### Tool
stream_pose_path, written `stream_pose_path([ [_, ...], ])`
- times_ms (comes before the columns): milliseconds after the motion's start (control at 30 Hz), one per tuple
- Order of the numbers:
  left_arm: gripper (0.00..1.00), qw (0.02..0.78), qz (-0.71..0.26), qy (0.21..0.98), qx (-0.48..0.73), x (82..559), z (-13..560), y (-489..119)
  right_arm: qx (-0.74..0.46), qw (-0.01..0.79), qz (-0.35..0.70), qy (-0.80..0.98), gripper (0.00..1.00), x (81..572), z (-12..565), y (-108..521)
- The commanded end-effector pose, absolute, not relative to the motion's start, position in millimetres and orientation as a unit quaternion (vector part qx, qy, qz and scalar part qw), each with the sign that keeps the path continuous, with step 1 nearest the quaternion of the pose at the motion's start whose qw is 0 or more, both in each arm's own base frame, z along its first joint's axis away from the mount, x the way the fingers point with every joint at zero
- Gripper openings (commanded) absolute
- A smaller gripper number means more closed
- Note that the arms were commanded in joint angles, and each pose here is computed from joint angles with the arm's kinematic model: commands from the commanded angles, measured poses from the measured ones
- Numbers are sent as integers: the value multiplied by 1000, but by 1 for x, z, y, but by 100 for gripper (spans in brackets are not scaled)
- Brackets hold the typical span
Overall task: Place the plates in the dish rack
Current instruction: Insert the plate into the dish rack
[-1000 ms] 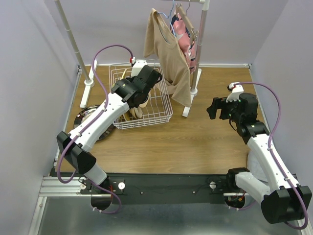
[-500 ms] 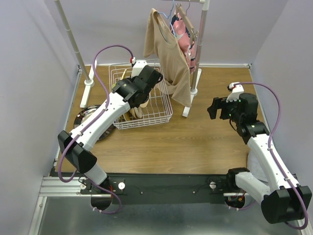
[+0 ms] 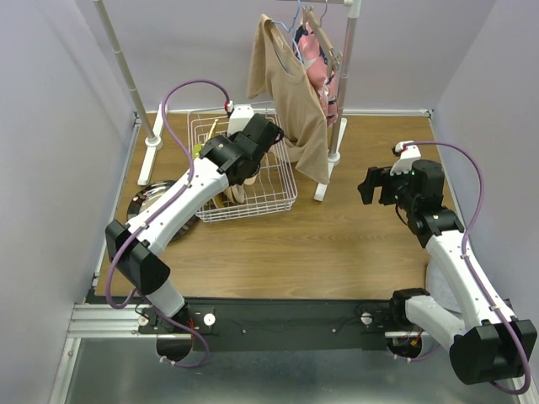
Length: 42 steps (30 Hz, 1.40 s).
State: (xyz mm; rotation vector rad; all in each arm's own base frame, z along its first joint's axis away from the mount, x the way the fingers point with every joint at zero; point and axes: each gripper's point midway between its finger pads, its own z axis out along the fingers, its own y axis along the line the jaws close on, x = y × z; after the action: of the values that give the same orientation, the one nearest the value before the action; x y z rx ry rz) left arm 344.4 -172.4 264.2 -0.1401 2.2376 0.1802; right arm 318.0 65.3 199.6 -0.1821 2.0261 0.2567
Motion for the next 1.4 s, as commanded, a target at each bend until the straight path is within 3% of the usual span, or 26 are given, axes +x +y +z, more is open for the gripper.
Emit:
stream_pose_path([
  [0, 0, 479, 87, 865, -120, 364, 276, -168, -70, 528, 91, 842, 100, 320, 200, 59],
  [400, 0, 482, 164, 851, -128, 369, 273, -168, -68, 529, 84, 842, 100, 321, 199, 56],
  [1367, 0, 488, 192, 840, -139, 367, 268, -155, -61, 529, 71, 843, 100, 323, 197, 51],
])
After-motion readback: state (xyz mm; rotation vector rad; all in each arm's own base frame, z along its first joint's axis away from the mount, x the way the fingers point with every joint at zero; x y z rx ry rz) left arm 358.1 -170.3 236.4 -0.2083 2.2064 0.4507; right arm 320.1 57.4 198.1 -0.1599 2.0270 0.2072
